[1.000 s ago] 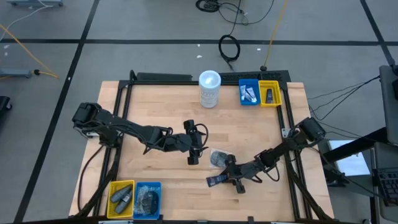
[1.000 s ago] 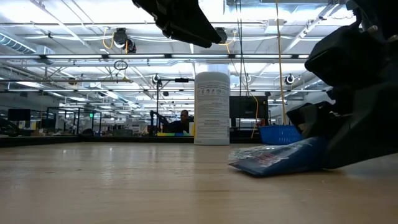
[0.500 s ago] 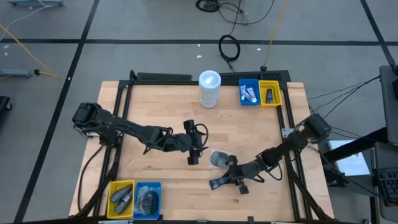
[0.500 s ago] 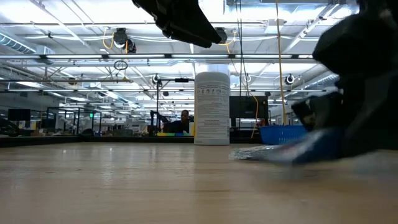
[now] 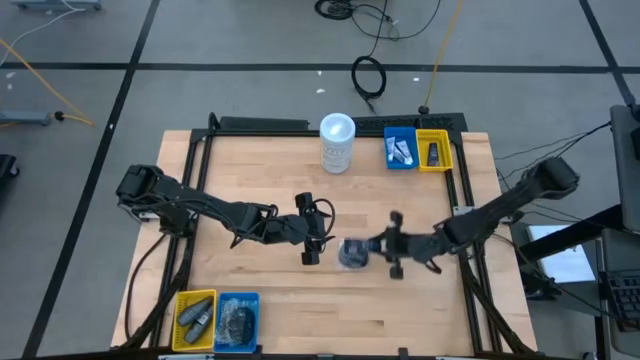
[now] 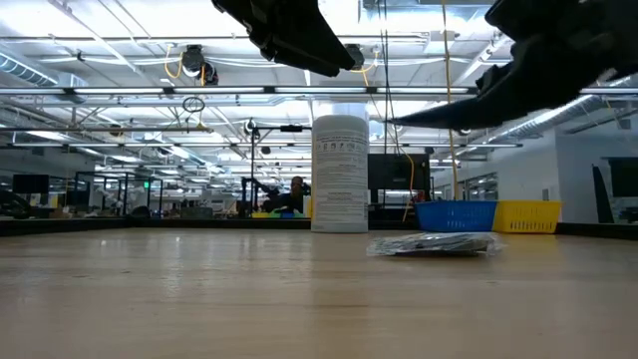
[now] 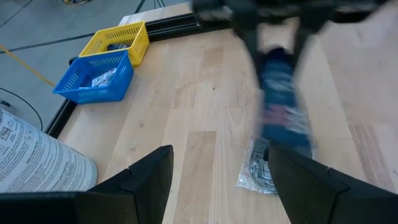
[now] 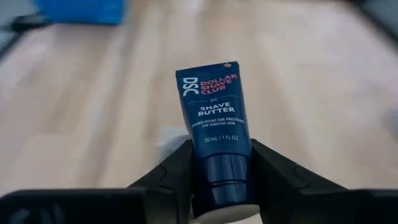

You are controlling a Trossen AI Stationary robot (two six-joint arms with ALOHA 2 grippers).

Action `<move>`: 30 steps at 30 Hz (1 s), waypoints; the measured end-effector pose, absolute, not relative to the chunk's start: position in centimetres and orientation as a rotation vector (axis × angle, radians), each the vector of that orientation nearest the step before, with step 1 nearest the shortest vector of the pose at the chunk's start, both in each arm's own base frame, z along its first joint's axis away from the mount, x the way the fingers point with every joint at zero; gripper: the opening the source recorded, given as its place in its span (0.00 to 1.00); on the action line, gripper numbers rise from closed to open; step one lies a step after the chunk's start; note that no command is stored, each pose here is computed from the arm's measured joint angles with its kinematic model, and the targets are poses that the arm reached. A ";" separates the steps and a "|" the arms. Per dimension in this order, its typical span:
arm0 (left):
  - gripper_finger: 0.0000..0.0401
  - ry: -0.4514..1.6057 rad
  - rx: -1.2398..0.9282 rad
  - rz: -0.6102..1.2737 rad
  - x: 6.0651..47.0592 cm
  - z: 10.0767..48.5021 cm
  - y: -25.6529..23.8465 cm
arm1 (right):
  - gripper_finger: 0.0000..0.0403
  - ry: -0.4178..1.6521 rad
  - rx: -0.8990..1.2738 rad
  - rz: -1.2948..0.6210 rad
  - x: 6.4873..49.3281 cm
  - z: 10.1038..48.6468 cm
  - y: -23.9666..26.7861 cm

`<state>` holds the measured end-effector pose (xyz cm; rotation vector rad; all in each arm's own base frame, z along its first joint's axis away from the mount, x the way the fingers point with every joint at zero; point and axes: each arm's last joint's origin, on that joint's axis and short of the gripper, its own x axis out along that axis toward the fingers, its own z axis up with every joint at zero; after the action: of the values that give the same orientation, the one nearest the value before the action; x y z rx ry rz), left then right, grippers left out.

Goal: Pick & Place Travel size toiletries
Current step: Put the blue shave cream into the top yellow bin

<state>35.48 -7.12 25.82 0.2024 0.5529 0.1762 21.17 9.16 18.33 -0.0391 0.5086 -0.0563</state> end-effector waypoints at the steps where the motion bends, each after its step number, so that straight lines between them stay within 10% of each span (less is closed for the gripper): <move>1: 0.64 0.553 0.202 0.176 35.5 25.8 -7.1 | 0.29 0.505 -0.045 -0.097 20.8 18.8 8.6; 30: 0.64 0.549 0.197 0.178 35.5 25.8 -7.1 | 0.29 0.559 0.157 -1.278 12.9 21.0 -5.6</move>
<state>35.50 -7.12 25.85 0.1972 0.5492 0.1776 12.94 -5.59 20.99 0.1569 0.5595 -1.2784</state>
